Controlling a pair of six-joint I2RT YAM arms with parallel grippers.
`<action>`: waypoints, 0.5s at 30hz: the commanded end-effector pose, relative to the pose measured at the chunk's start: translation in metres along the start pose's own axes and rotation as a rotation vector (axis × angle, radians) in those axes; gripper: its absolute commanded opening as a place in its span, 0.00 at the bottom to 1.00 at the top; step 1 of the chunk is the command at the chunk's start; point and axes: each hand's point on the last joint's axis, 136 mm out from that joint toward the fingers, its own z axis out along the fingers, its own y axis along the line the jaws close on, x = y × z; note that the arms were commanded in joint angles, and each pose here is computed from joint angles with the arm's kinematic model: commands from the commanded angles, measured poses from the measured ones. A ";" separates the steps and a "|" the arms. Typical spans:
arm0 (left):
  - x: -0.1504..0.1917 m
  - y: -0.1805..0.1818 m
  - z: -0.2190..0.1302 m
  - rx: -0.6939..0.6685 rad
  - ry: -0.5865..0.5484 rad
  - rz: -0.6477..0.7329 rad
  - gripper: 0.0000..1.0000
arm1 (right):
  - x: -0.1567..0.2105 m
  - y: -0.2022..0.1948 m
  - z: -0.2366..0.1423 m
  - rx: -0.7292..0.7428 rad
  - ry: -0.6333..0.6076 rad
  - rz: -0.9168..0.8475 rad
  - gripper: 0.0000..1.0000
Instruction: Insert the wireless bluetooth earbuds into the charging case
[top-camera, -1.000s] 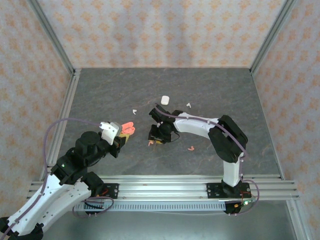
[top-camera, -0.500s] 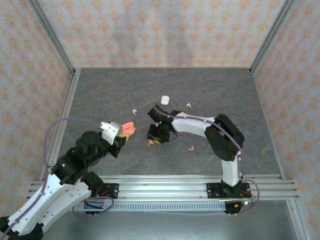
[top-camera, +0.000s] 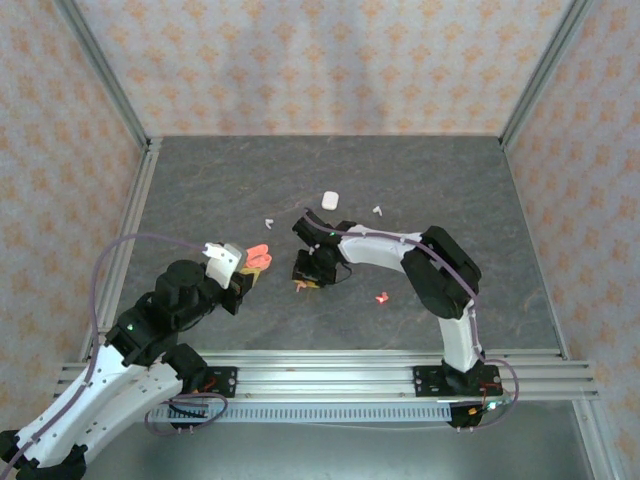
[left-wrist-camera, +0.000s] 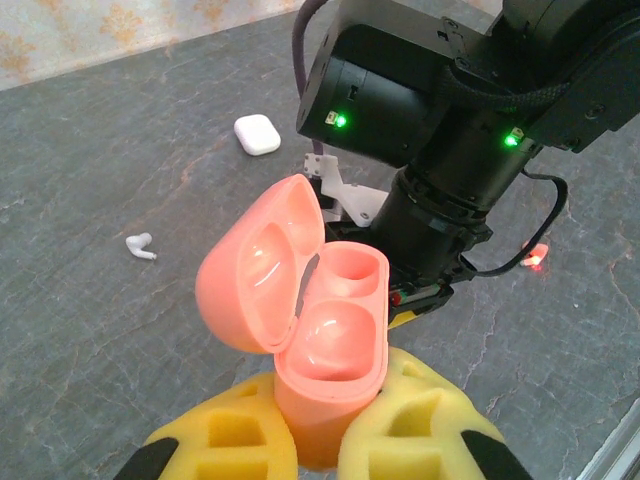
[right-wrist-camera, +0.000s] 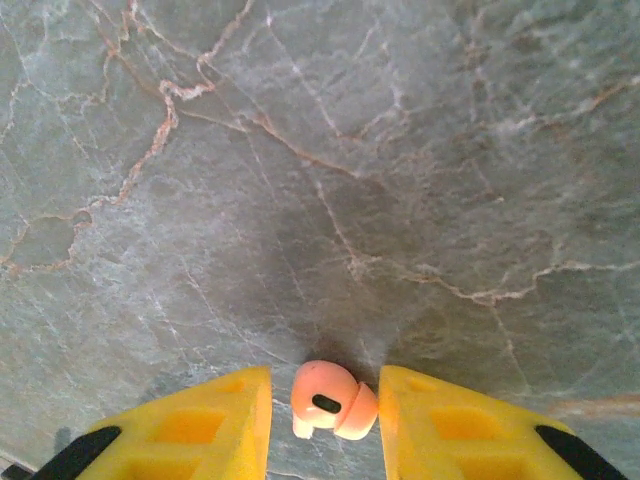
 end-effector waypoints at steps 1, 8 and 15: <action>-0.005 0.002 -0.001 -0.015 -0.013 0.020 0.00 | 0.000 -0.003 0.005 0.043 -0.007 0.005 0.34; -0.003 0.002 0.000 -0.013 -0.007 0.020 0.00 | 0.001 -0.005 0.008 0.079 -0.003 -0.009 0.31; -0.002 0.003 0.000 -0.017 -0.002 0.020 0.00 | 0.004 -0.007 0.008 0.134 -0.003 -0.042 0.32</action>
